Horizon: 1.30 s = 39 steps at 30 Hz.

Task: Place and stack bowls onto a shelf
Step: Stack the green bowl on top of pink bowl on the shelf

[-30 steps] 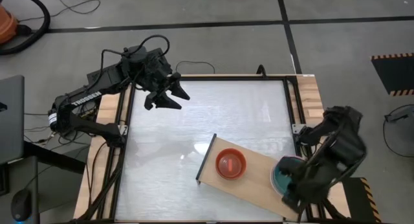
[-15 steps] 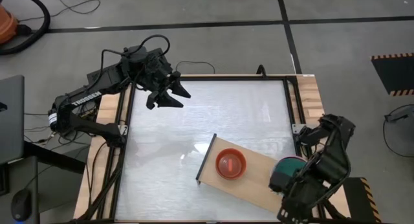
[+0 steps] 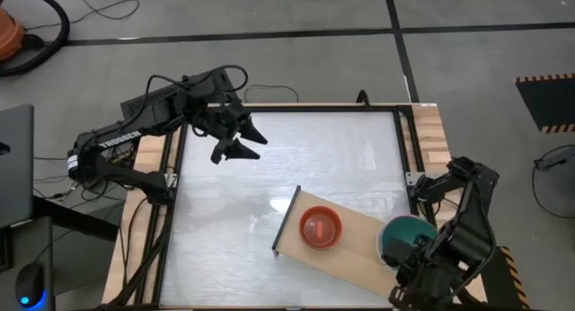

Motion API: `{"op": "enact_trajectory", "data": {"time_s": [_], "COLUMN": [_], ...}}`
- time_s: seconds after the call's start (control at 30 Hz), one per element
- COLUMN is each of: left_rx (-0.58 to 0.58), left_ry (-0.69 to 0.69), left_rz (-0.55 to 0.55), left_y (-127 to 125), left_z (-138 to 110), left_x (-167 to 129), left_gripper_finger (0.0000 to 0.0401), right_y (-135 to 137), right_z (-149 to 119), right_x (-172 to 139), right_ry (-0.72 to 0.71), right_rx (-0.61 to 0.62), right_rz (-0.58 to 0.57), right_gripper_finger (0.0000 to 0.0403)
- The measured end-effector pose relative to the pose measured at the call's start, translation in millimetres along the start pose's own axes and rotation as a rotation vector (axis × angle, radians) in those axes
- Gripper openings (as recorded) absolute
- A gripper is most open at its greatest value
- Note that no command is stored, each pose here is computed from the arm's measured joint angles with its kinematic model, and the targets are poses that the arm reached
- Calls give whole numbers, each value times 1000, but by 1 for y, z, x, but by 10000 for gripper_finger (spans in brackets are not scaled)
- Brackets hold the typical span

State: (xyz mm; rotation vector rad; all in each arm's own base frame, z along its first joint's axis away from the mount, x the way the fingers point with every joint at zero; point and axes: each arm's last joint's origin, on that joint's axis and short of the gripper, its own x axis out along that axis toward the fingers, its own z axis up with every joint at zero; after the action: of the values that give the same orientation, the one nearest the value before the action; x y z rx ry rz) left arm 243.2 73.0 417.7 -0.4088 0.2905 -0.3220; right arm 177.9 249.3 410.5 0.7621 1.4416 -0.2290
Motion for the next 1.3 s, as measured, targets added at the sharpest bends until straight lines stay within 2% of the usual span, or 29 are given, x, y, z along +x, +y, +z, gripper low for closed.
{"op": "enact_trajectory", "data": {"time_s": [0.1,0.17,0.23,0.43,0.5,0.6,0.7,0.77,0.87,1.0,1.2,1.3], "left_rx": [14,21,33,37,38,30,32,32,32,27,24,8], "left_ry": [-5,-8,-14,-14,-12,-6,-6,-7,-7,-14,-20,-20], "left_rz": [20,30,43,54,49,38,44,52,55,76,95,95], "left_y": [-3,-6,-8,-12,-14,-17,-20,-21,-21,-20,-20,-20], "left_z": [-1,-1,-1,-2,-3,-4,-5,-5,-5,-5,-5,-5], "left_x": [3,6,8,12,13,15,17,18,18,18,18,18], "left_gripper_finger": [279,279,279,279,279,279,279,279,279,279,279,279], "right_y": [-2,-1,0,-14,-24,-45,-60,-64,-68,-69,-75,-73], "right_z": [0,-1,-1,-13,-20,-34,-45,-46,-44,-34,-34,-33], "right_x": [12,13,5,-40,-56,-74,-74,-62,-34,-3,23,22], "right_ry": [1,16,24,-96,-175,-400,-603,-637,-589,-628,-682,-726], "right_rx": [0,-26,-49,-55,-43,5,-4,-24,-7,-4,-47,-71], "right_rz": [-54,-37,0,135,191,286,334,294,179,56,-34,-15], "right_gripper_finger": [20,22,26,22,18,18,18,18,18,23,23,18]}}
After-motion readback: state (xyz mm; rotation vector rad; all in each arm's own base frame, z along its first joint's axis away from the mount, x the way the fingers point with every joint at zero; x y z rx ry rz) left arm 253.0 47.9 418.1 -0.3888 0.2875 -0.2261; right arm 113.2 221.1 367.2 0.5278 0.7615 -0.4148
